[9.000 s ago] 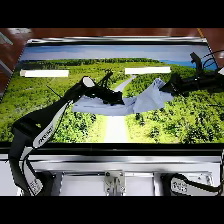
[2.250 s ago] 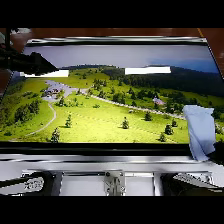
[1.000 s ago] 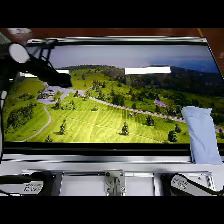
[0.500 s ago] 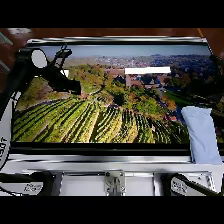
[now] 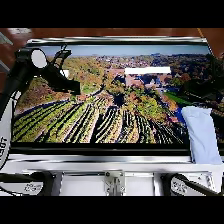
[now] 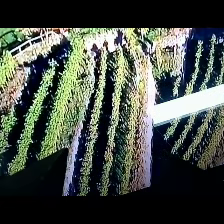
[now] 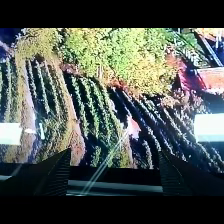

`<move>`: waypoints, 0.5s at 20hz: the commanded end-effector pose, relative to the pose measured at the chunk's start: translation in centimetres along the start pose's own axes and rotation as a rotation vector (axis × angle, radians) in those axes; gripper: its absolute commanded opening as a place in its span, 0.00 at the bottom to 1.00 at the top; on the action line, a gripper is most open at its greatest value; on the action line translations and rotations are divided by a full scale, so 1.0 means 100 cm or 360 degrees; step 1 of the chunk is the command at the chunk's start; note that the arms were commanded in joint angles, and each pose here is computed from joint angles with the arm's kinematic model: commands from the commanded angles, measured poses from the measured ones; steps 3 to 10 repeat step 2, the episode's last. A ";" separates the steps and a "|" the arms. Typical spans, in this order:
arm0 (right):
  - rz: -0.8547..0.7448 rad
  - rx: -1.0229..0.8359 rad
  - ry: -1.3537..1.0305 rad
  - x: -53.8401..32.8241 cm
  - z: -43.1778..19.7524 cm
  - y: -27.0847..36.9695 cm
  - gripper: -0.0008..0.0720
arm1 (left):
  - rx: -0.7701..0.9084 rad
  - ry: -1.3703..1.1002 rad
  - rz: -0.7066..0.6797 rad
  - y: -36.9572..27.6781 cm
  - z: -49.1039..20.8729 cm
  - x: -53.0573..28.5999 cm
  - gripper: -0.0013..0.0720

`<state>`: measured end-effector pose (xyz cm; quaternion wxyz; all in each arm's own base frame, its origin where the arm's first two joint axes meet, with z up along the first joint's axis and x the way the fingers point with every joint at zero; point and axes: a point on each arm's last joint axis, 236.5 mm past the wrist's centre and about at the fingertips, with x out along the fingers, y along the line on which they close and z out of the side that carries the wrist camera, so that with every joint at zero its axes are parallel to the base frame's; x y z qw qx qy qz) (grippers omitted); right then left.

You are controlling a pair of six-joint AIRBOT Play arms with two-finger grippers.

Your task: Fold the shirts.

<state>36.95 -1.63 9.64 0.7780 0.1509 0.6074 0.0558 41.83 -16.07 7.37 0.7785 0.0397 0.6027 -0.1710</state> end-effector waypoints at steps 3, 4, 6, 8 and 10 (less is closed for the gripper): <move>0.0005 -0.0002 0.0000 0.000 0.000 0.001 0.92 | -0.0001 -0.0006 0.0000 0.000 0.001 0.000 0.93; 0.0005 -0.0002 0.0000 0.000 0.000 0.001 0.92 | -0.0001 -0.0006 0.0000 0.000 0.001 0.000 0.93; 0.0005 -0.0002 0.0000 0.000 0.000 0.001 0.92 | -0.0001 -0.0006 0.0000 0.000 0.001 0.000 0.93; 0.0005 -0.0002 0.0000 0.000 0.000 0.001 0.92 | -0.0001 -0.0006 0.0000 0.000 0.001 0.000 0.93; 0.0005 -0.0002 0.0000 0.000 0.000 0.001 0.92 | -0.0001 -0.0006 0.0000 0.000 0.001 0.000 0.93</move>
